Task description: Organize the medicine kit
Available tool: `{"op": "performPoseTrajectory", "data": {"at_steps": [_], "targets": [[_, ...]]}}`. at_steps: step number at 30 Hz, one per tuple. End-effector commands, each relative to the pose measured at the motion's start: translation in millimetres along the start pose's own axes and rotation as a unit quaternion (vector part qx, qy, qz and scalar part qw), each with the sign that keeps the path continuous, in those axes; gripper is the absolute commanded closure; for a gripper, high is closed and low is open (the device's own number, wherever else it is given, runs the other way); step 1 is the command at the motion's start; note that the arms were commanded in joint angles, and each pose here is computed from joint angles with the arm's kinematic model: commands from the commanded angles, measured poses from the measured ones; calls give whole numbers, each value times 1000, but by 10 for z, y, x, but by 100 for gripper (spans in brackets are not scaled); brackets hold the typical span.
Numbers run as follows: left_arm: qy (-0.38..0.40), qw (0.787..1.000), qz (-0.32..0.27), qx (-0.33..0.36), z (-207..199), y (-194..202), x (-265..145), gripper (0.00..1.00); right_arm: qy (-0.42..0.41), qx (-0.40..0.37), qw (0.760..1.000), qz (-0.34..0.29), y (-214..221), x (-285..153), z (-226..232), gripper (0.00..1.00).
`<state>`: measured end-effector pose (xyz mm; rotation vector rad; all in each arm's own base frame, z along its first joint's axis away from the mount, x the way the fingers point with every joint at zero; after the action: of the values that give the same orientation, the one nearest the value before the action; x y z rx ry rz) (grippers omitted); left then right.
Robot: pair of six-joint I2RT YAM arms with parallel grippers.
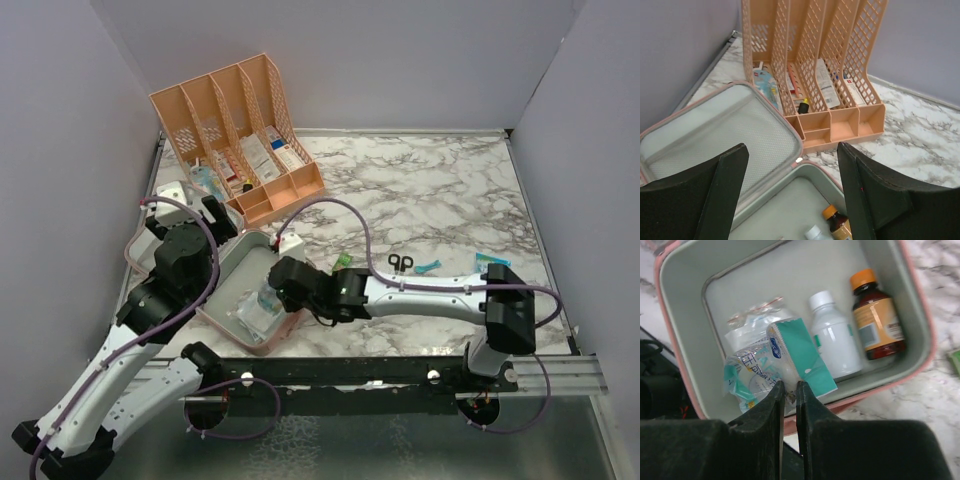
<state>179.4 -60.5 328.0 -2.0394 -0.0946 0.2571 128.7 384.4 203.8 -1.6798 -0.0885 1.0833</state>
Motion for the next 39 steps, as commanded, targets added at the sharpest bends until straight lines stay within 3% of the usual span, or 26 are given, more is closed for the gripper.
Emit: {"op": "performPoseTrajectory", "data": {"at_steps": [1,12,21,27,30,39], "targets": [[-49,998,-32,19,230,-77,-87,24,4,28,1000,3,24,79,361,88],[-36,998,-6,-46,424,324,-126,24,24,49,998,44,181,236,584,88],[-44,998,-3,-55,475,345,-157,24,4,68,994,88,296,361,730,82],[-38,998,5,-53,463,371,-153,24,16,72,993,92,345,311,665,67],[-40,998,8,-49,454,383,-141,23,5,62,995,81,271,268,667,60],[-51,998,5,-45,475,382,-134,23,-20,-35,998,52,156,321,682,59]]}}
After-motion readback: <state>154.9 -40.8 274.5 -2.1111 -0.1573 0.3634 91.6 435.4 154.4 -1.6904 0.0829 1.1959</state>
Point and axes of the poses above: each gripper's point midway between its finger pads, its own x axis out along the fingers, its own z axis along the line the jaws close on, y = z × x, the point moved 8 cm from there along -x, back along the fingers, and after that the axes turned 14 degrees about -x, right-handed, at the moved point
